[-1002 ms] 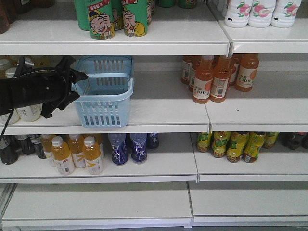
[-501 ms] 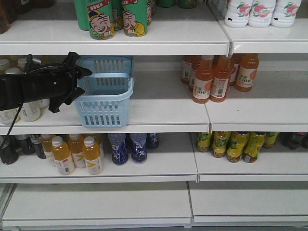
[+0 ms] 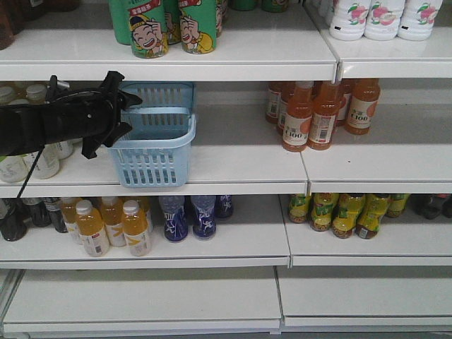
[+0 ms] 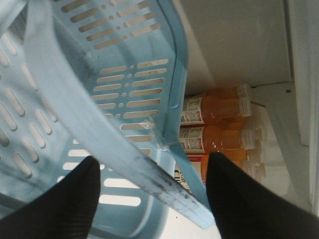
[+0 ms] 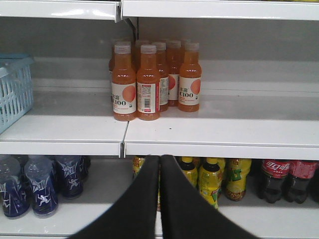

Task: Place coke in basket with both arms
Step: 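Close the left gripper on the light-blue basket handle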

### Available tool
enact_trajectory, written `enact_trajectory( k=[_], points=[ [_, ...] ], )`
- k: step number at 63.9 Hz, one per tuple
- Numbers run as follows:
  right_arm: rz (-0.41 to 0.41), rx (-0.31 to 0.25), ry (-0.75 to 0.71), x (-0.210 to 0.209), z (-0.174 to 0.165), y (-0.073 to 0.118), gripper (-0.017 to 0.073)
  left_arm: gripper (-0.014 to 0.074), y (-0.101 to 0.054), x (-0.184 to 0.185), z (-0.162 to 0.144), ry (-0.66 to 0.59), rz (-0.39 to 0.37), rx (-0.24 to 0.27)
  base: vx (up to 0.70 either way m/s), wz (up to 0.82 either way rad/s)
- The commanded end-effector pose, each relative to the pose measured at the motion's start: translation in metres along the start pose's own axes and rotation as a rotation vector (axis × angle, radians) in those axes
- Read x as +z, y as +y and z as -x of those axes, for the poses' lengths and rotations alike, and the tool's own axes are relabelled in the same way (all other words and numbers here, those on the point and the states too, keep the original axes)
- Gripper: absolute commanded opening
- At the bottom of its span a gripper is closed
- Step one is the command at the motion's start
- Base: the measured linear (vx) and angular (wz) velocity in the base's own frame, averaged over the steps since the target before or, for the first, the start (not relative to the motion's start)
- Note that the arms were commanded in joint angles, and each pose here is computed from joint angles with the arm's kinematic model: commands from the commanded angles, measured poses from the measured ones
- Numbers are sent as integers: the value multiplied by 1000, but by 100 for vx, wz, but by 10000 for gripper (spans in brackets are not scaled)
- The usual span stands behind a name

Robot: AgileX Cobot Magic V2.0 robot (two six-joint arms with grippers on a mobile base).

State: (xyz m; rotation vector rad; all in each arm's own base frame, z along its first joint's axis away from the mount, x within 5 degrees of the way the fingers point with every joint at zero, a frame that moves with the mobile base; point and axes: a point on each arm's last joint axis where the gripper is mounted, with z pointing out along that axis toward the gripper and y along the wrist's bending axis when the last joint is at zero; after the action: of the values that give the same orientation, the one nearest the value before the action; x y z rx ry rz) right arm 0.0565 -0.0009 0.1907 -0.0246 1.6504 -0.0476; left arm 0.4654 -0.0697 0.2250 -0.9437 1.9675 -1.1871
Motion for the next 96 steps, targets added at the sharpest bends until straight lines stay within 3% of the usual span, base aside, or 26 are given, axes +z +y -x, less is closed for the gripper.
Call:
enact_trajectory(
  k=[1,14,22,53,67,82,96],
  points=[
    [-6,-9,-82,-1,5,0,-2,449,-38,-14,1,0,-125,-37,0,0],
    [-6,-9,-82,-1,5,0,-2,445,-37,-14,2,-4,-122,-34,0,0],
    [-6,-9,-82,-1,5,0,-2,399,-37,-14,1,0,-124,-33,0,0],
    [-6,-9,-82,-1,5,0,-2,-8,-36,-14,3,-18,-115,-7,0,0],
    [-6,-9,-81,-1,5,0,-2,-8,-37,-14,1,4,-127,-4,0,0],
    [-6,-9,-81,-1,5,0,-2,-8,-44,-16,-9,114,-198,63,0,0],
    [-6,-9,-82,-1,5,0,-2,-8,-47,-21,-13,193,-243,87,0,0]
  ],
)
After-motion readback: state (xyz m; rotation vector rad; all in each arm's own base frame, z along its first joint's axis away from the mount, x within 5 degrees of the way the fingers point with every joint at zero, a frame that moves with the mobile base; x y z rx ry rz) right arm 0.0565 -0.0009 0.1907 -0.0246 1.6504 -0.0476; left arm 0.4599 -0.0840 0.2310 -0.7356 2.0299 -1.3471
